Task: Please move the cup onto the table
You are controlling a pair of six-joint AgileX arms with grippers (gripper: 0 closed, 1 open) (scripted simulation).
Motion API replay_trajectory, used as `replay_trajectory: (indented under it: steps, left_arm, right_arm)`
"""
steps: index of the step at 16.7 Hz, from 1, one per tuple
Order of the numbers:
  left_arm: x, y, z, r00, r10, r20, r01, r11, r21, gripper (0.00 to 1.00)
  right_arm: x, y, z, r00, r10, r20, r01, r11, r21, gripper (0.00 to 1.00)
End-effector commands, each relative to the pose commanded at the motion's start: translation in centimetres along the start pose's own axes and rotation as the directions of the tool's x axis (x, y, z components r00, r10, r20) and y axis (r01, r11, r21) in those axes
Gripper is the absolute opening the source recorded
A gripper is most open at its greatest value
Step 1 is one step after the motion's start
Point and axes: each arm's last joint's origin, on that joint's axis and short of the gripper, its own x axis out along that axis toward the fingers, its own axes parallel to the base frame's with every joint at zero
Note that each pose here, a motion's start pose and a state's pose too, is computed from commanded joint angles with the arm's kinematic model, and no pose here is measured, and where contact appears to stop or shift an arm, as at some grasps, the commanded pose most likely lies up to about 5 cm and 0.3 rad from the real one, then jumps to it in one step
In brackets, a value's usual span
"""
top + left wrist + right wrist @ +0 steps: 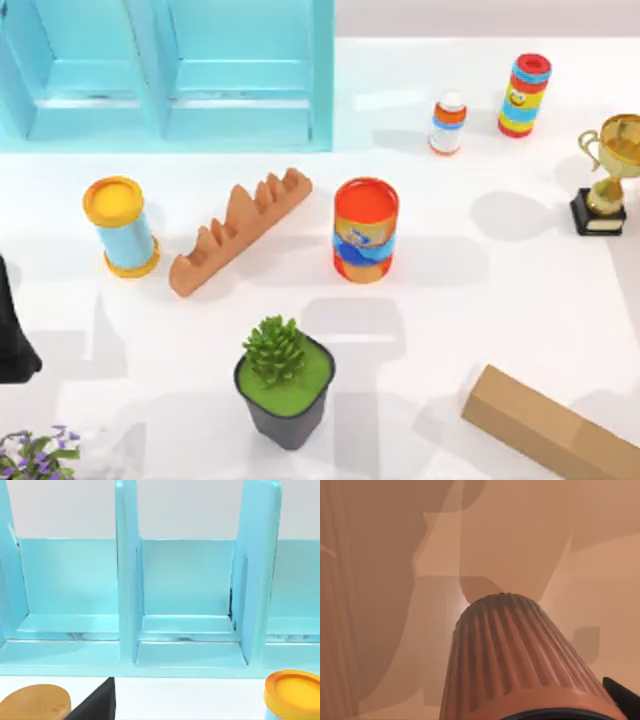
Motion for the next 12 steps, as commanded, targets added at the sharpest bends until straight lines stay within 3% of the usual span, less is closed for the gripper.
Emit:
replay_trajectory:
  steps: [5,12]
  left_arm:
    - [0.0,0.0,0.0,1.0,0.0,0.0,0.0,1.0,0.0,1.0]
    - [0.0,0.0,0.0,1.0,0.0,0.0,0.0,1.0,0.0,1.0]
  right_arm:
    - [-3.0,3.0,-1.1,0.999,0.029,-0.026,-0.03,0.999,-0.011,0.0]
    - [-7.3,9.1,2.0,0.999,-0.04,0.005,0.04,0.999,-0.002,0.0]
